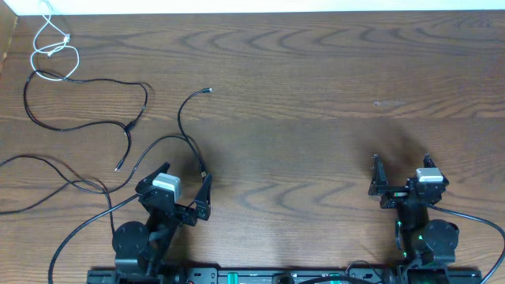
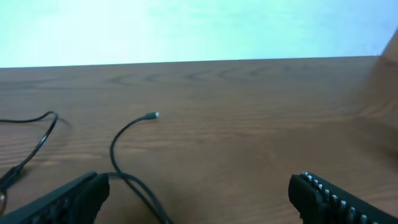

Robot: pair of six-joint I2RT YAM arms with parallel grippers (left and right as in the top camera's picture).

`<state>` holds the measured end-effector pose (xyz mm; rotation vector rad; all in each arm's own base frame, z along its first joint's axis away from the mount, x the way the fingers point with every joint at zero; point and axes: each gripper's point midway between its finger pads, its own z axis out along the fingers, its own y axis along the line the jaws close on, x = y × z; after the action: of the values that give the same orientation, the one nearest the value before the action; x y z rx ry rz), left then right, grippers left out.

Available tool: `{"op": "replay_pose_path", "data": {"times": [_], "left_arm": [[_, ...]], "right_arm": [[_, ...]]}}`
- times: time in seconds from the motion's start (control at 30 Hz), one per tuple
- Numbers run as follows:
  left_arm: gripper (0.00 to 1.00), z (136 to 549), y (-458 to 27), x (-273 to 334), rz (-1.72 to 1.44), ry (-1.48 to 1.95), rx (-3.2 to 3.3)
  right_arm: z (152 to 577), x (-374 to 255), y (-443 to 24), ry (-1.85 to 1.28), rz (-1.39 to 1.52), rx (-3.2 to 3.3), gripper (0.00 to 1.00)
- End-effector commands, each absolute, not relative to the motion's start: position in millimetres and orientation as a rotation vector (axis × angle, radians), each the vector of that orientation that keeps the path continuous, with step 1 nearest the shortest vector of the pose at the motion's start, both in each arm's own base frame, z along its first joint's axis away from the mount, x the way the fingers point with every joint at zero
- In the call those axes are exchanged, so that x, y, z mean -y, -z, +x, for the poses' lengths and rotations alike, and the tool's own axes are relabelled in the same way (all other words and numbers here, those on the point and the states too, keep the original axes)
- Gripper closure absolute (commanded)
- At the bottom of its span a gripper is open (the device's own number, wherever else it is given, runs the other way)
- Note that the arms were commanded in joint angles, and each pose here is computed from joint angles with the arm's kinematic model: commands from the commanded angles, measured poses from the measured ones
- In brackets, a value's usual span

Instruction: Untangle cables

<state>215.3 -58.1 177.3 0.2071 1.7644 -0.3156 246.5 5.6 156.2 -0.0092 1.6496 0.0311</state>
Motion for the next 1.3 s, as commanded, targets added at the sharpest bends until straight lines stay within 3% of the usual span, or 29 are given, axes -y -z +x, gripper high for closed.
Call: {"op": "replay_pose_path", "data": {"times": [0.0,0.67,0.97,1.27], "left_arm": [[0.02,219,-174,51,0.163,0.285,-1.758],[0.02,246,-168,19,-0.023,0.161,-1.602],[0.02,244,-136,7,-0.079,0.097,-1.727],[0.02,243,-135,15,-0.046,0.099,-1.731]], "right_arm": [[246,-3,-156,-0.014,-0.010,-1.648,0.01],[246,-3,-156,-0.013,-0.010,-1.648,0.01],[246,-3,-156,-0.014,-0.010,-1.648,0.01],[246,-3,-156,-0.013,-0.010,-1.648,0.01]]}}
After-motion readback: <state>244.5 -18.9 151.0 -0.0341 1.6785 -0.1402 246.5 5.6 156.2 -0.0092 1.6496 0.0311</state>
